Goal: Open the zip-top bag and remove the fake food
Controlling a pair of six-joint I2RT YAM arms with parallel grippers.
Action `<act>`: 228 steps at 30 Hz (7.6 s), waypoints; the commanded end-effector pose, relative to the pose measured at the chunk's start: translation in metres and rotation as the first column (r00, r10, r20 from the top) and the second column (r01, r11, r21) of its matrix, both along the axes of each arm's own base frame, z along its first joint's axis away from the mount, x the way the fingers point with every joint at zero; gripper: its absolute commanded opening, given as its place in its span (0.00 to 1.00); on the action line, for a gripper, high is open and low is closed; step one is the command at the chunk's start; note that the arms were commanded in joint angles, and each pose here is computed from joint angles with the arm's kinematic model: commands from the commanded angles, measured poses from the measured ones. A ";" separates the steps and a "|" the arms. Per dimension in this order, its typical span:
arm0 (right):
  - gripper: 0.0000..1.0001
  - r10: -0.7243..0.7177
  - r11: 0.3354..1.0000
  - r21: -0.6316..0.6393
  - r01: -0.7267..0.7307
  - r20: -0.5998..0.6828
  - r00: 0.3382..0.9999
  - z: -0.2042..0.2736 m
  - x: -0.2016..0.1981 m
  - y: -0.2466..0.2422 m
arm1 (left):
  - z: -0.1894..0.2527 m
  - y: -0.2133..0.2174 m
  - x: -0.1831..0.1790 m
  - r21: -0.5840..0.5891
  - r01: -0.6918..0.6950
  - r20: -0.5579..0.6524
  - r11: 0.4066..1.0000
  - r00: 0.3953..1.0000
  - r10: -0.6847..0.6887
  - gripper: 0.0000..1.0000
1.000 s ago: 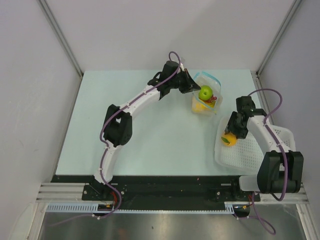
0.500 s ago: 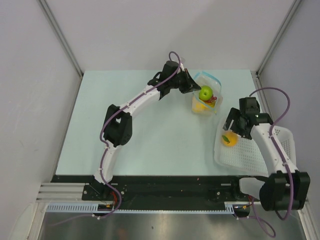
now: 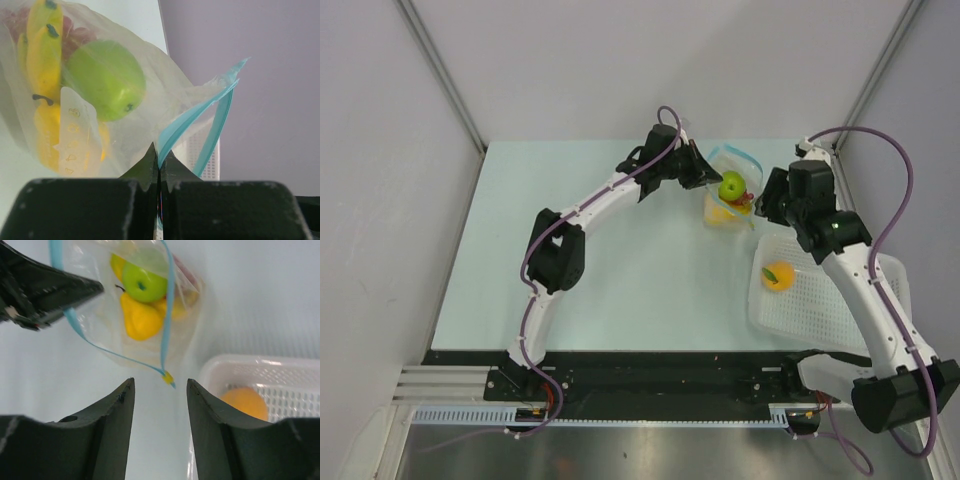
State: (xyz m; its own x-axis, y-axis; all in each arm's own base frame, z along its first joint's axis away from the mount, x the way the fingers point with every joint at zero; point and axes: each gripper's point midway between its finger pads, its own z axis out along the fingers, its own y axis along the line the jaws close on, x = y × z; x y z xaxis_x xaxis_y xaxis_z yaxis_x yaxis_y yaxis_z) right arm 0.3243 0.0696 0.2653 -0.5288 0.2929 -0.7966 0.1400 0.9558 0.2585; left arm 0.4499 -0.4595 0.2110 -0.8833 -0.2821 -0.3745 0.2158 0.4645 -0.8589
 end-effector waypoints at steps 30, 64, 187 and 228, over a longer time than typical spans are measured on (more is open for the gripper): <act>0.66 -0.118 0.981 0.150 0.123 -0.043 0.992 -0.095 0.170 0.042 | 0.034 -0.005 -0.023 -0.049 0.004 -0.021 0.999 1.000 -0.005 0.00; 0.24 -0.001 0.998 0.059 -0.001 0.045 0.999 -0.076 0.185 0.054 | 0.028 0.006 -0.009 0.010 0.006 0.006 1.000 1.000 -0.006 0.00; 0.16 0.331 0.856 0.444 -0.266 -0.074 0.941 0.053 0.108 0.099 | -0.064 0.079 0.037 0.156 -0.056 -0.070 0.986 0.995 0.068 0.00; 0.15 -0.355 0.880 0.131 0.457 -0.459 0.814 -0.081 -0.072 -0.090 | 0.027 0.022 0.005 0.027 0.055 0.101 0.998 0.993 -0.057 0.00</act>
